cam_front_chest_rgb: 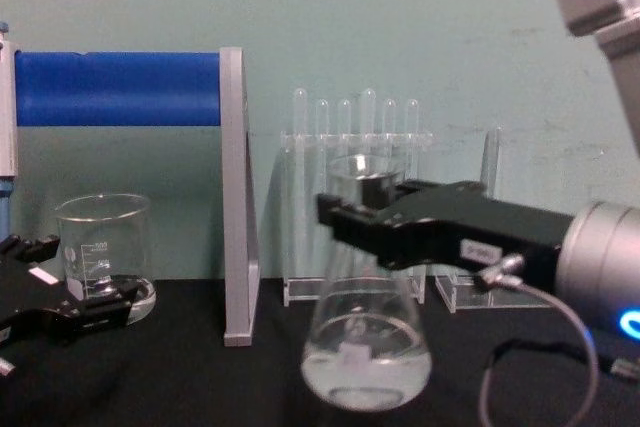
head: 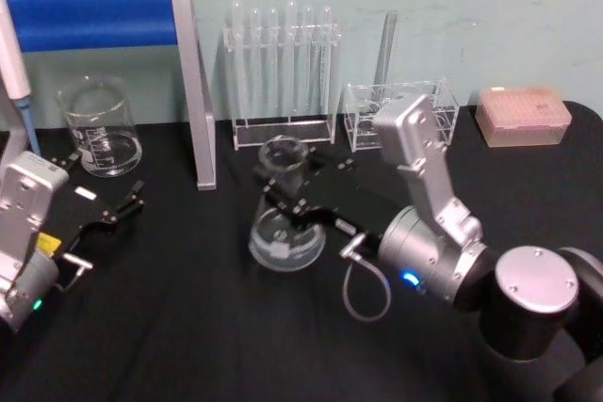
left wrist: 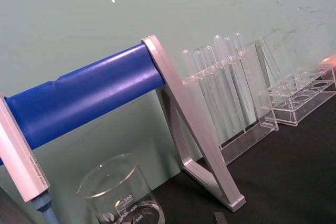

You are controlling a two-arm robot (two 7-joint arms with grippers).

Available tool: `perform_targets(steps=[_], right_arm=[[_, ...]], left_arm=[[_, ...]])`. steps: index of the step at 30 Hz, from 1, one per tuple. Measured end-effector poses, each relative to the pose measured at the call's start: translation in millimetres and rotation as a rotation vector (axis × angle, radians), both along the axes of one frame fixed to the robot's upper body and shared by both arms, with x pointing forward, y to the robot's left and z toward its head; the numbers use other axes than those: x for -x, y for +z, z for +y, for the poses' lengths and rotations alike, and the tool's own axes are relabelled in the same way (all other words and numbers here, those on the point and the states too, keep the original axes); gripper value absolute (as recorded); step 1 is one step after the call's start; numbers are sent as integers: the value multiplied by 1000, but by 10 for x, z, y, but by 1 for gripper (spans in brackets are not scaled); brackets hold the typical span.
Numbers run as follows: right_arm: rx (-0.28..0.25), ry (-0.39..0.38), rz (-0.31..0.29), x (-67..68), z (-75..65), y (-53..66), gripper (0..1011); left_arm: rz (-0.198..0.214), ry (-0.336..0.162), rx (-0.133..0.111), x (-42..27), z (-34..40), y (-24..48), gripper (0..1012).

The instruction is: Grasp the erlenmeyer flask with one hand, shake it three times, then place it back.

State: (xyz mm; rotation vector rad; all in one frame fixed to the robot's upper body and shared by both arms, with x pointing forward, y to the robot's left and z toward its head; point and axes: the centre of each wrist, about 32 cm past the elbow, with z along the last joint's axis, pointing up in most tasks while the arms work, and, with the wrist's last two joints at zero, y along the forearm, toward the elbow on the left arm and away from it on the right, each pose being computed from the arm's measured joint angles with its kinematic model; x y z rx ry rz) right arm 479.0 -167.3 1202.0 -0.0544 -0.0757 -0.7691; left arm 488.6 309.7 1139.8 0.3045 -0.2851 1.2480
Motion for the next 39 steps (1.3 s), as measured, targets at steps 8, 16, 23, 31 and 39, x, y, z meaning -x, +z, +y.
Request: perform_targets(steps=[8, 16, 23, 31, 39], right_arm=[[-14, -131, -21, -96, -232, 40, 449], [-19, -254, -34, -146, -478, 64, 449], [-20, -350, -42, -154, -685, 69, 449], [-17, -436, -45, -142, -872, 68, 449], [-22, -454, -47, -134, -901, 75, 449]], left_arm=[[0, 0, 0, 0, 0, 0, 1001], [0, 0, 0, 0, 0, 0, 1001], [0, 0, 0, 0, 0, 0, 1001], [0, 0, 0, 0, 0, 0, 1001], [0, 0, 0, 0, 0, 0, 1001]])
